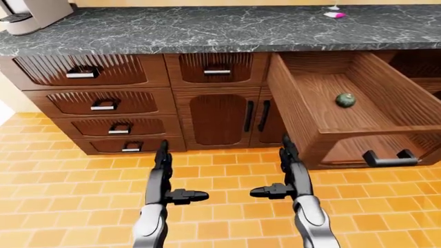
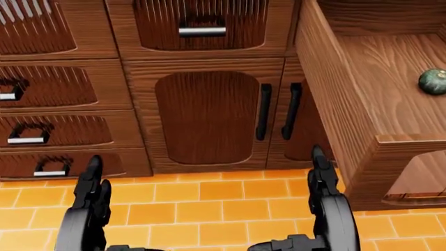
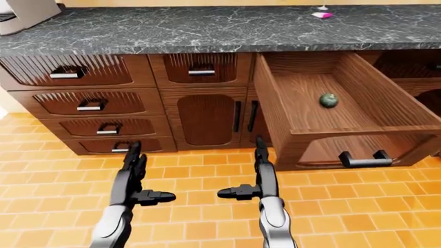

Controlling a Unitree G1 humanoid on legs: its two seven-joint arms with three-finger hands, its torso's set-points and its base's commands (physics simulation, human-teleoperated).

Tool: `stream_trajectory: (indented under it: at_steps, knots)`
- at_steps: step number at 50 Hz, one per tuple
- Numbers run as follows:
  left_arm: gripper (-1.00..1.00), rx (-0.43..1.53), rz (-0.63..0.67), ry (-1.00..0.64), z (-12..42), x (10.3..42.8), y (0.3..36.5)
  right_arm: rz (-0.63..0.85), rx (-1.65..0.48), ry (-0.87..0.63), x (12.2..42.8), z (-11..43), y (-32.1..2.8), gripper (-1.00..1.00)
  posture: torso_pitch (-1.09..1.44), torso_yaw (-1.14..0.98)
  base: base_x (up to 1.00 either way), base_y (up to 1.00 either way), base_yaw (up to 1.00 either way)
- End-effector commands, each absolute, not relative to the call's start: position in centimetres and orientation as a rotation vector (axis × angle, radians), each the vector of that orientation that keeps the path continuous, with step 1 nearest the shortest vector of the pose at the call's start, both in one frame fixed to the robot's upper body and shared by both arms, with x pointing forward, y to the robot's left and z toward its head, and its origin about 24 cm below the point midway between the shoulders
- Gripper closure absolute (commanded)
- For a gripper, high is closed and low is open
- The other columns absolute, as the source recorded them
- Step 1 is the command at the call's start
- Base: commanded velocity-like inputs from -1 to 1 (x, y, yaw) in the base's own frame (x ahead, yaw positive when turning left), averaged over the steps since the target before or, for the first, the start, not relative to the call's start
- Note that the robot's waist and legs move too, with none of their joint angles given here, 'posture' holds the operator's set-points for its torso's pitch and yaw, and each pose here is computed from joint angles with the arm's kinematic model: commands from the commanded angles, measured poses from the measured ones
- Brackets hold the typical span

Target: Close the right drawer.

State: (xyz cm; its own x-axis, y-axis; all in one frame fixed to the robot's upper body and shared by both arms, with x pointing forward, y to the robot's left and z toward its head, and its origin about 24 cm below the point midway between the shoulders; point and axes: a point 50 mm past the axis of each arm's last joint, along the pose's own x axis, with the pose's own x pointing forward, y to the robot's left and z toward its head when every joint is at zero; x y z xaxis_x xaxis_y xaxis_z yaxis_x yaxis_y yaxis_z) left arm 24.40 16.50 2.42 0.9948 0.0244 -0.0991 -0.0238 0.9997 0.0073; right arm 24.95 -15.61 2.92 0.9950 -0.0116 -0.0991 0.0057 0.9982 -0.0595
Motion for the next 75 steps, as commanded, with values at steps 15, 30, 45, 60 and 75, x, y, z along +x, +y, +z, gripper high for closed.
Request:
stream_trajectory:
  at_steps: [15,30,45,60,75]
  knots:
    - [-1.00,0.083,0.128,-0.098,10.8,24.2,18.5,-0.004,-0.124,-0.127,23.8,13.7,-15.2,-1.00,0.00,0.00,0.00,0.00,0.00]
    - [-1.00,0.167,0.074,-0.202,15.9,26.0,16.8,-0.047,-0.178,-0.222,24.0,18.4,-16.0,-1.00,0.00,0.00,0.00,0.00,0.00]
    - [-1.00,0.167,0.077,-0.190,15.6,26.4,16.8,0.008,-0.140,-0.191,24.4,17.7,-15.8,-1.00,0.00,0.00,0.00,0.00,0.00]
    - [-1.00,0.155,0.096,-0.177,15.1,26.3,17.3,-0.063,-0.229,-0.155,24.4,17.6,-16.2,-1.00,0.00,0.00,0.11,0.00,0.00]
    - [-1.00,0.150,0.104,-0.173,14.9,26.1,17.6,-0.054,-0.235,-0.157,24.4,17.6,-16.0,-1.00,0.00,0.00,0.43,-0.20,0.00]
